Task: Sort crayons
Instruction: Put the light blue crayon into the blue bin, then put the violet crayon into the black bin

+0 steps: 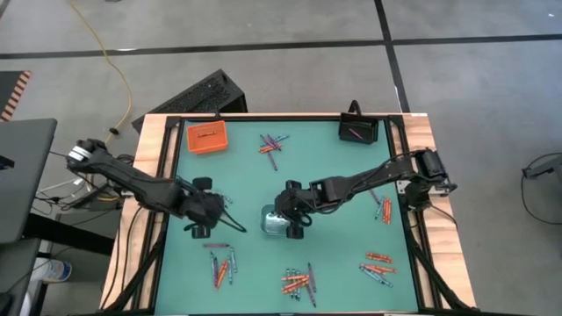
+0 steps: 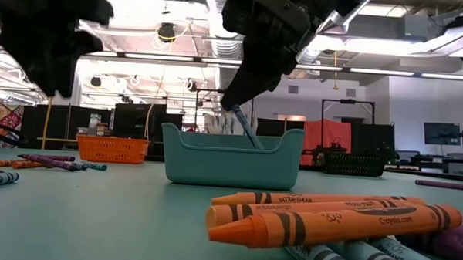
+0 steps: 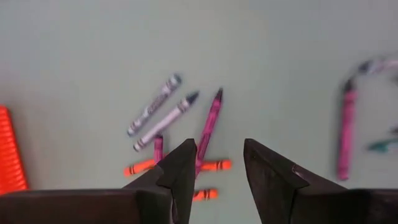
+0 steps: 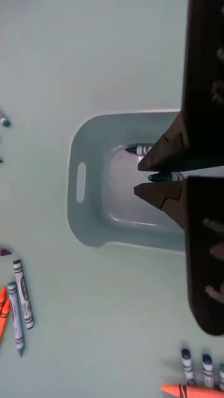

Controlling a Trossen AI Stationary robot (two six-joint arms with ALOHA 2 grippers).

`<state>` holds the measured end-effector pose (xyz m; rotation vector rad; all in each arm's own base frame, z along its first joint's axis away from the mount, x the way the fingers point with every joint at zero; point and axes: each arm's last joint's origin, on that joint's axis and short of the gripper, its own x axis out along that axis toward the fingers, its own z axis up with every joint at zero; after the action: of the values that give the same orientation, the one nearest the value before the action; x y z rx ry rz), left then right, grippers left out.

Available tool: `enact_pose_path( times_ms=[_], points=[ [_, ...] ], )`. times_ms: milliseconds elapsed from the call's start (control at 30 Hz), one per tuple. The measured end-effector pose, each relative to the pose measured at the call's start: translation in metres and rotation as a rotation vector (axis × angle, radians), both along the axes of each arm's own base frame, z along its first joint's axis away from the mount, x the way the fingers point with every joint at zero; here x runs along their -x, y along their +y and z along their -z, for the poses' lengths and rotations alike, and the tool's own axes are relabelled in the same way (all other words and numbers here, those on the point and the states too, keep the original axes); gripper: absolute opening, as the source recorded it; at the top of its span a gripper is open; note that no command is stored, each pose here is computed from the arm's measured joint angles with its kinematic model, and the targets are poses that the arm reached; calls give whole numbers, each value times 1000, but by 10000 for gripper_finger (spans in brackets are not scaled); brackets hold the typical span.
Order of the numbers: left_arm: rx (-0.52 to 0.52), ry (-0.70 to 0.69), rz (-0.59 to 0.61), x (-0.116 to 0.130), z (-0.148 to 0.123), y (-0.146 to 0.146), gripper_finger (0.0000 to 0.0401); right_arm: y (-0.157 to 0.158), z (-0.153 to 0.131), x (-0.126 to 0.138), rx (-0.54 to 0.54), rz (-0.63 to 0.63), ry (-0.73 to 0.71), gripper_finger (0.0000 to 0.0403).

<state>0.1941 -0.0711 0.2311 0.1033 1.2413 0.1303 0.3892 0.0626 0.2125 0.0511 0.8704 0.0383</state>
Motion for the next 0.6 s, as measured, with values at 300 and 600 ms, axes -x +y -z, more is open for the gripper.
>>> enact_pose_path(
  times_ms=[300,600],
  points=[
    [-101,219,25,-14,35,-4,166,8,0,1,-12,-10,1,88],
    [-119,170,7,-11,27,-1,177,11,-2,3,30,-10,-14,182]
  ],
)
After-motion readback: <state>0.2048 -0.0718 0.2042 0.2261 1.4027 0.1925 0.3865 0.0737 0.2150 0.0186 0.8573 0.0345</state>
